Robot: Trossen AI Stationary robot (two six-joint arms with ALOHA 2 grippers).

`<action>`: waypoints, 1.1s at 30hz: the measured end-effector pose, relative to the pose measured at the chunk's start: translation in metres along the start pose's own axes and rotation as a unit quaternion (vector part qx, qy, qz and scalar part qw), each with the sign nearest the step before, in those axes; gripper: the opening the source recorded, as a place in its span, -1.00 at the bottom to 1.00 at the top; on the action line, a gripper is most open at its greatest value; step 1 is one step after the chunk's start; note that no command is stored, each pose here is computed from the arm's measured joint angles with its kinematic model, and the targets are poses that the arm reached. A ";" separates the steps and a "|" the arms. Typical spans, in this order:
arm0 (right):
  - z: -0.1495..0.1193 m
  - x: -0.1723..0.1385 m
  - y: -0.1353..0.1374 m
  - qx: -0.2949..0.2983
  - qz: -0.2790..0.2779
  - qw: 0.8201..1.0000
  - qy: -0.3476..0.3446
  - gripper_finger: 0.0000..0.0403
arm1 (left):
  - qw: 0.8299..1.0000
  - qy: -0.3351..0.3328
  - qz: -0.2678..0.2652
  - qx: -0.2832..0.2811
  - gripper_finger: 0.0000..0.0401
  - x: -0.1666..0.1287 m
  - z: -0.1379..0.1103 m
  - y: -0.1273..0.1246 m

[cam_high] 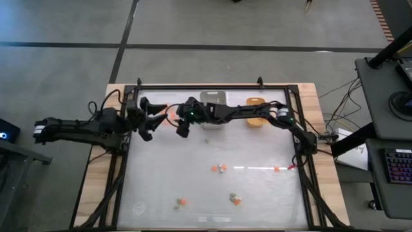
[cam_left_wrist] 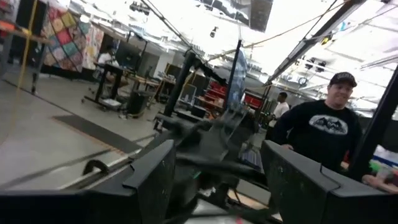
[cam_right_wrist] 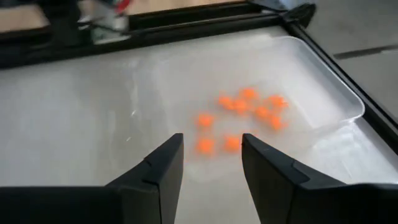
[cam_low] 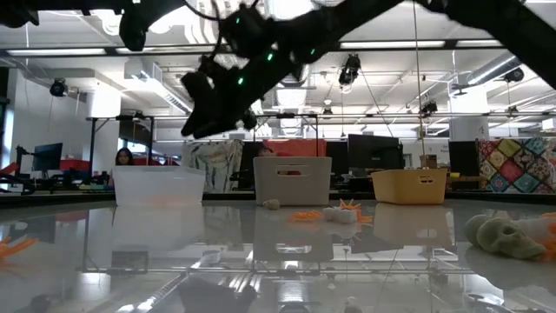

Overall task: Sort Halloween decoration
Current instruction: Put the cream white skull toy into the yellow bin

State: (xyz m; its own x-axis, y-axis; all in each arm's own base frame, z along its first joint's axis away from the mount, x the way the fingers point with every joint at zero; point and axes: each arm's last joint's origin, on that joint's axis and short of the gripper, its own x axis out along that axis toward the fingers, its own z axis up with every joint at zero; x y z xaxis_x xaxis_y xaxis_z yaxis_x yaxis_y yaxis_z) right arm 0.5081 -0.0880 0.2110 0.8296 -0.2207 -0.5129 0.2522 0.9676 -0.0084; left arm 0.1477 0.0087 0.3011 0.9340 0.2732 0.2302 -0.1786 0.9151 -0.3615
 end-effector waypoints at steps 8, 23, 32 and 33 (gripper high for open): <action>0.000 -0.078 0.045 -0.048 0.046 0.997 0.029 -0.32 | 0.997 0.072 -0.028 -0.013 0.09 0.012 -0.026 -0.014; -0.074 -0.214 0.118 -0.048 0.097 0.994 -0.007 -0.36 | 0.982 0.161 -0.094 -0.007 0.09 0.034 -0.092 -0.052; -0.085 -0.243 0.110 0.037 0.097 0.994 0.041 -0.36 | 0.975 0.220 -0.029 0.031 0.09 0.043 -0.136 -0.047; -0.086 -0.244 0.110 0.042 0.096 0.993 0.047 -0.36 | 0.975 0.220 -0.010 0.032 0.09 0.044 -0.141 -0.046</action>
State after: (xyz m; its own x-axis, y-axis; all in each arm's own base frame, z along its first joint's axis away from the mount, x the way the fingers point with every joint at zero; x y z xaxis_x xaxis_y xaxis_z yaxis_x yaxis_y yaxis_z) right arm 0.2907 0.0829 0.2610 0.8170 -0.0177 -0.5764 0.1384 0.9763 0.1662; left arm 0.2412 -0.0631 0.2002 0.9773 0.1140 -0.1786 -0.1645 0.9394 -0.3008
